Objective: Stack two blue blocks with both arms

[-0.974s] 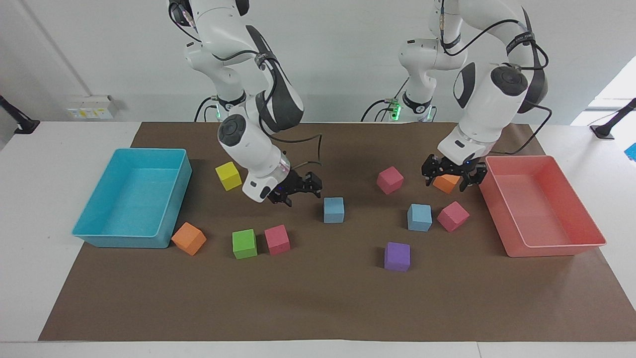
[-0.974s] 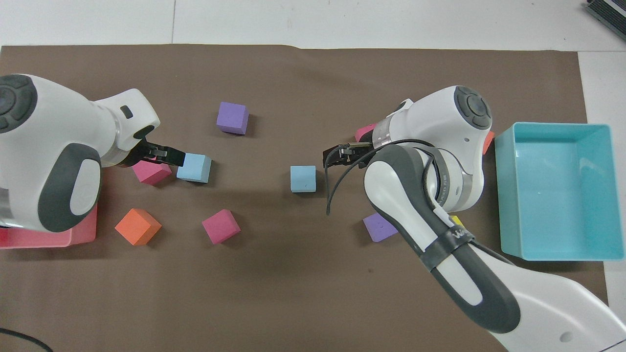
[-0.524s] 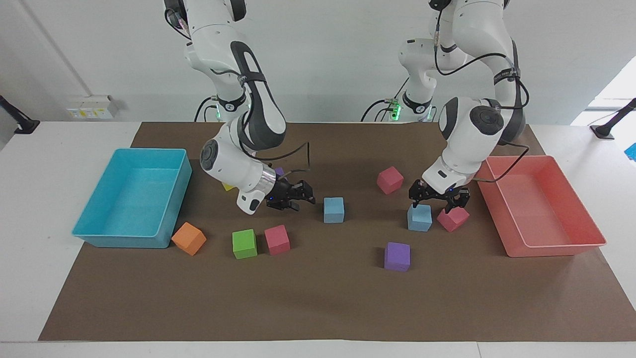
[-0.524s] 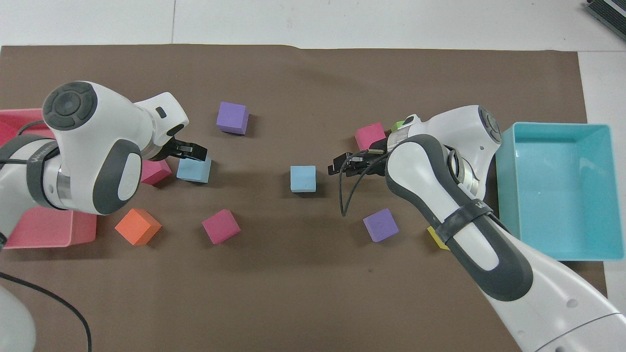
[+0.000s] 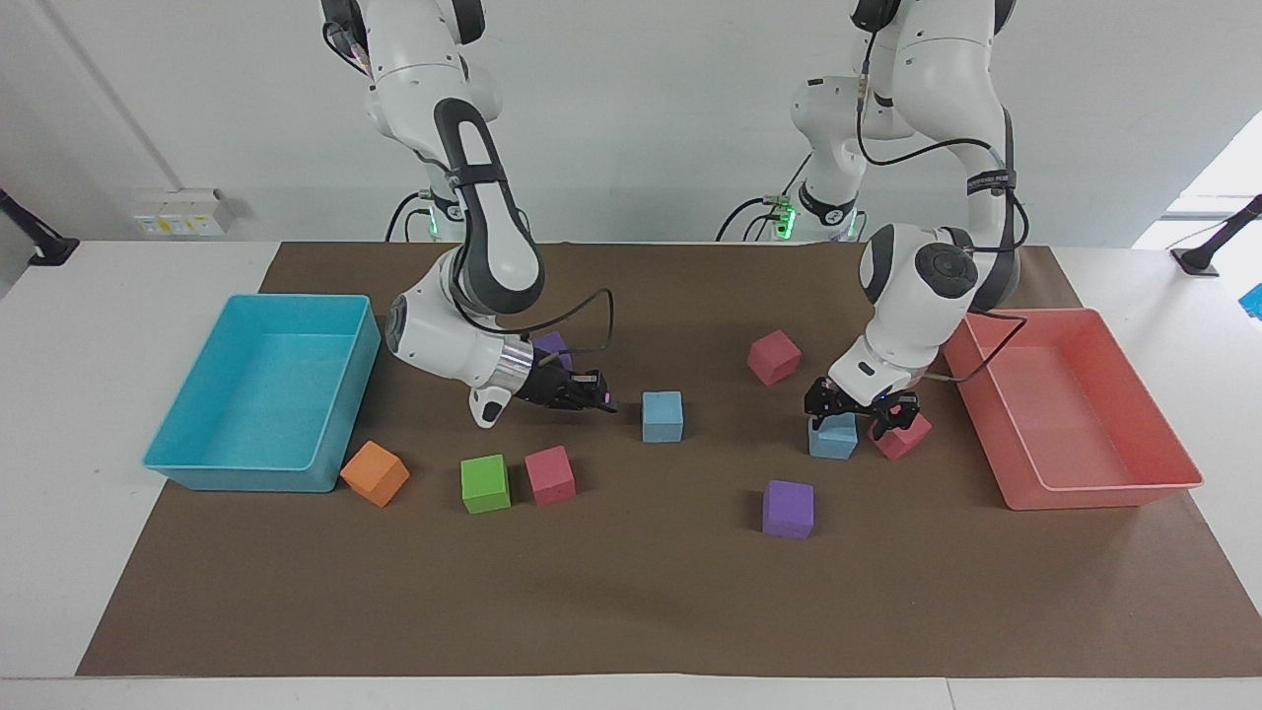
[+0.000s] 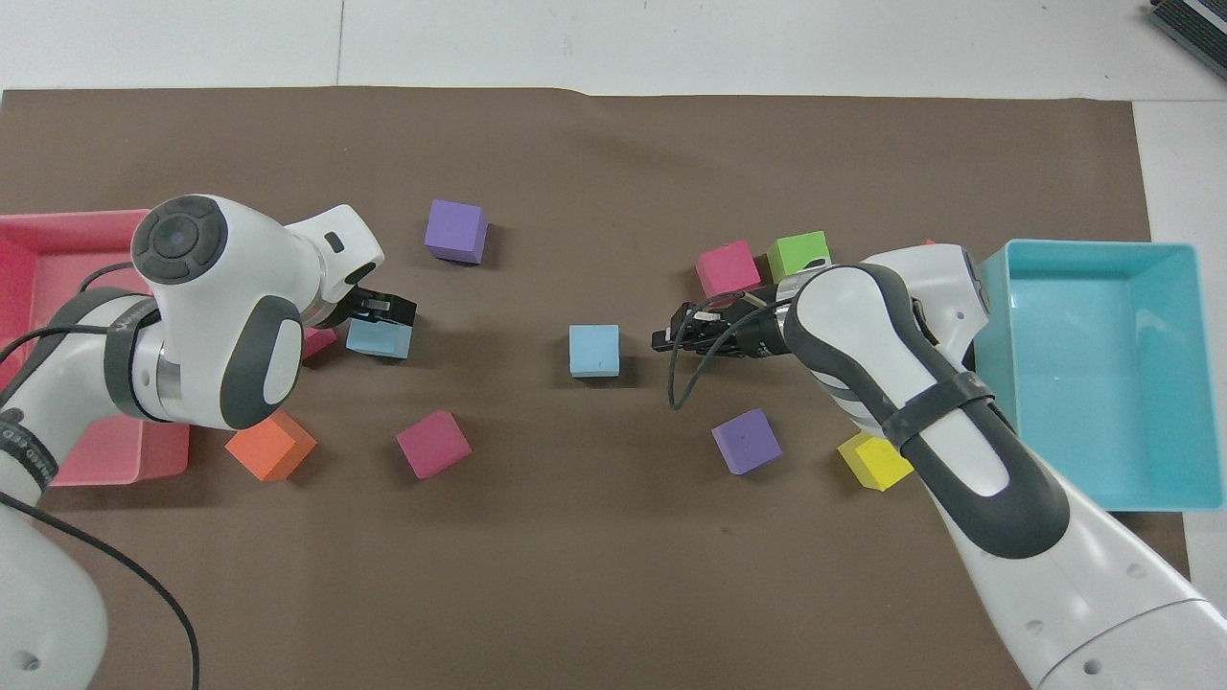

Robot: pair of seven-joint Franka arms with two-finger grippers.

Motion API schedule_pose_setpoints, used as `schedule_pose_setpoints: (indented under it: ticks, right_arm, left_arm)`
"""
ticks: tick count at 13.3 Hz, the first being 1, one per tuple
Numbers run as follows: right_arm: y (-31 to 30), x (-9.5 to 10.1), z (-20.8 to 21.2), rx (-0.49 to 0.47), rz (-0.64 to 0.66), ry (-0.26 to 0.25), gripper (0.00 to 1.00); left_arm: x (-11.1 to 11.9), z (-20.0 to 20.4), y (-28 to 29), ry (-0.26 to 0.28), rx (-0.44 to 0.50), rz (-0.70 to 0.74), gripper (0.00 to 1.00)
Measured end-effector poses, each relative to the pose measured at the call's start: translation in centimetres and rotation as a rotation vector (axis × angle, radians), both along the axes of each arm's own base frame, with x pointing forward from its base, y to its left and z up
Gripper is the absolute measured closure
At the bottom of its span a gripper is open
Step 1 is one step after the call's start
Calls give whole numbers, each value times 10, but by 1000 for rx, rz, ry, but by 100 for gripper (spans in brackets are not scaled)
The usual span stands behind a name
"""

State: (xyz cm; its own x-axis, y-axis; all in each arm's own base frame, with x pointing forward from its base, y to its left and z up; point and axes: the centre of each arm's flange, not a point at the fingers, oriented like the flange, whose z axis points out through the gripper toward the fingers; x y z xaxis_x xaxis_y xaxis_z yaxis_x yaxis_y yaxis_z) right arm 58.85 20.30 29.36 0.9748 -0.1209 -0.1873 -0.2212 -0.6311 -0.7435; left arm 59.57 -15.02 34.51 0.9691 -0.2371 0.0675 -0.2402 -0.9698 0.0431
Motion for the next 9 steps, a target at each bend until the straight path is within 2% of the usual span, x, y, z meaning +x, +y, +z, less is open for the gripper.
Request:
schedule_pose_setpoints:
  ticks: [3,9]
  right_arm:
    - [-1,-8,-20,83,-64,29,99]
    - [1,-12,-51,128,-117,82,99]
  left_arm:
    - [-6,-9,-2,17,4,-5,0]
    - [-14,-20,-7,37,8,24,0]
